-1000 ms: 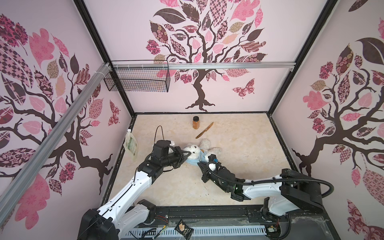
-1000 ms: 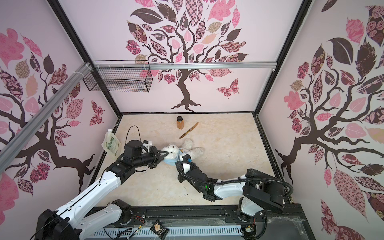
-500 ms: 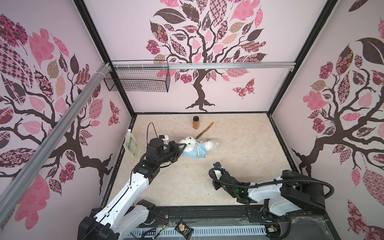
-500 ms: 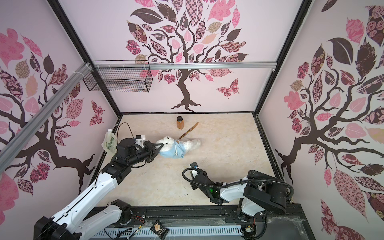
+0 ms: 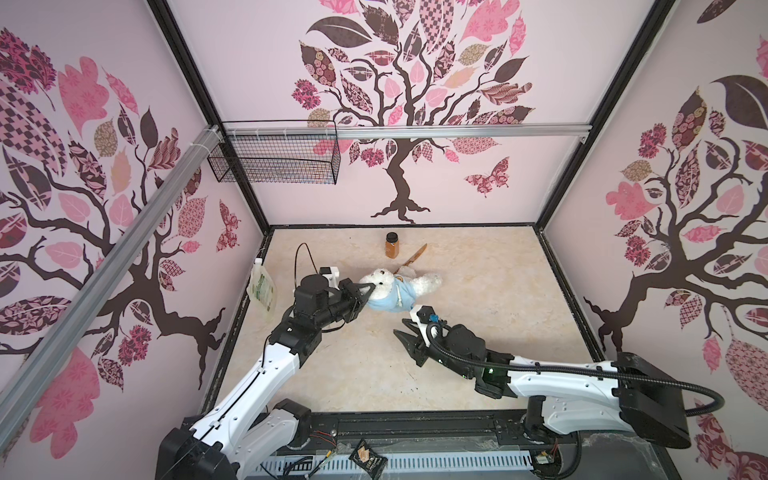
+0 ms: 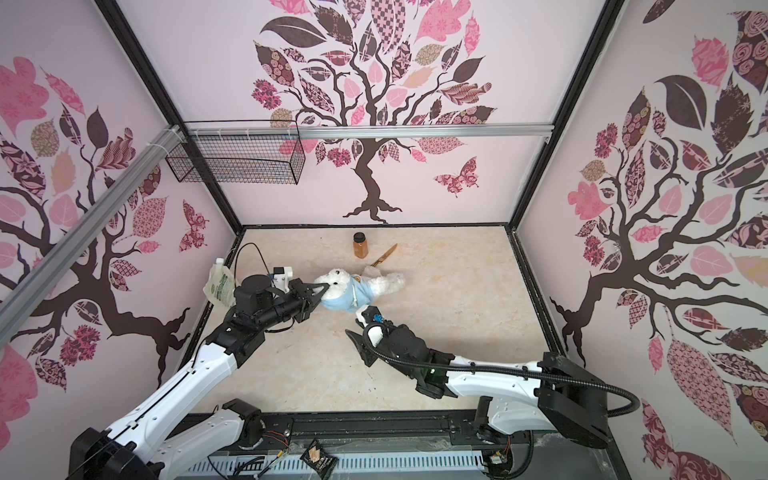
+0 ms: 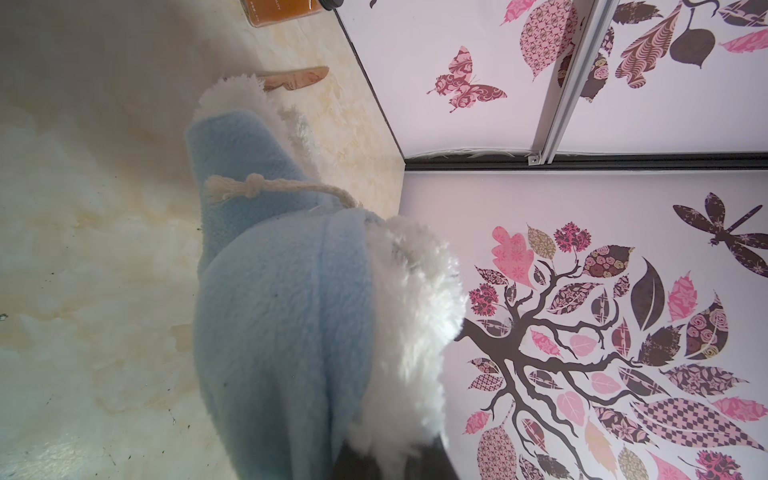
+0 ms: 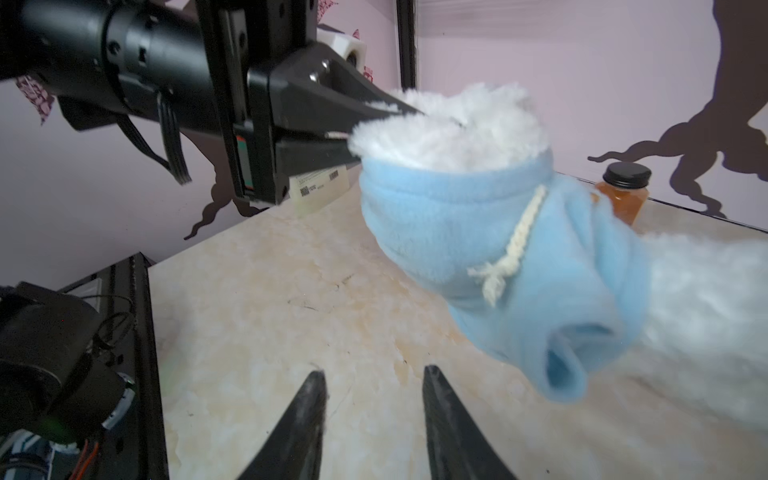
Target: Dress the teddy bear
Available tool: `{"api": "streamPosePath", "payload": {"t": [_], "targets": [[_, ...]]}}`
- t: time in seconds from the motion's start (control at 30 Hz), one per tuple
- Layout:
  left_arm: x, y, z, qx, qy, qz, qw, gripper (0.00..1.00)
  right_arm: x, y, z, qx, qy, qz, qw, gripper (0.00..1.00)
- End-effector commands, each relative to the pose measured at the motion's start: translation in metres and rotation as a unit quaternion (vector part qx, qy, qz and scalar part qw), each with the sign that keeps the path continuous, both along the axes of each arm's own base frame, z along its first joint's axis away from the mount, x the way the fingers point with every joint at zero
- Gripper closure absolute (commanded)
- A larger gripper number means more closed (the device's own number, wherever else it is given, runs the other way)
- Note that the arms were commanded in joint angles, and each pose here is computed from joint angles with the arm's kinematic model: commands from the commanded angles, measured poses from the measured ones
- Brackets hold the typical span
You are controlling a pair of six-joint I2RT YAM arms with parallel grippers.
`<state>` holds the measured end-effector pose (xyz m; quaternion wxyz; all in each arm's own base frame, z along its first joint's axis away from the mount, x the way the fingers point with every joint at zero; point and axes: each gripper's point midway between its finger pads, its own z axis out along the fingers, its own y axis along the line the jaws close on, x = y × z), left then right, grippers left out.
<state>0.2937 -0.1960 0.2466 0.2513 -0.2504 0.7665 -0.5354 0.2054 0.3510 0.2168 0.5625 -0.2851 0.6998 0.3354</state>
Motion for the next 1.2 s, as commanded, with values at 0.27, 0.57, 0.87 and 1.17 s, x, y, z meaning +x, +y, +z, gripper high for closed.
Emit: {"api": "streamPosePath", "payload": {"t": [0.27,0.57,0.87,1.17], "targets": [[0.004,-0.007,0.033,-0.020,-0.050,-0.006,0.999,1.00,0.020,0.032,-0.013,0.100,0.173,-0.048,0.979,0.47],[0.002,-0.012,0.036,-0.020,-0.055,-0.012,0.998,1.00,0.059,0.030,-0.009,0.229,0.252,-0.094,0.935,0.46],[0.000,-0.012,0.034,-0.016,-0.056,-0.010,0.998,1.00,0.072,0.044,-0.004,0.259,0.257,-0.080,0.927,0.56],[0.002,-0.011,0.030,-0.013,-0.054,-0.007,0.998,1.00,0.073,0.038,-0.013,0.270,0.270,-0.085,0.920,0.93]]}}
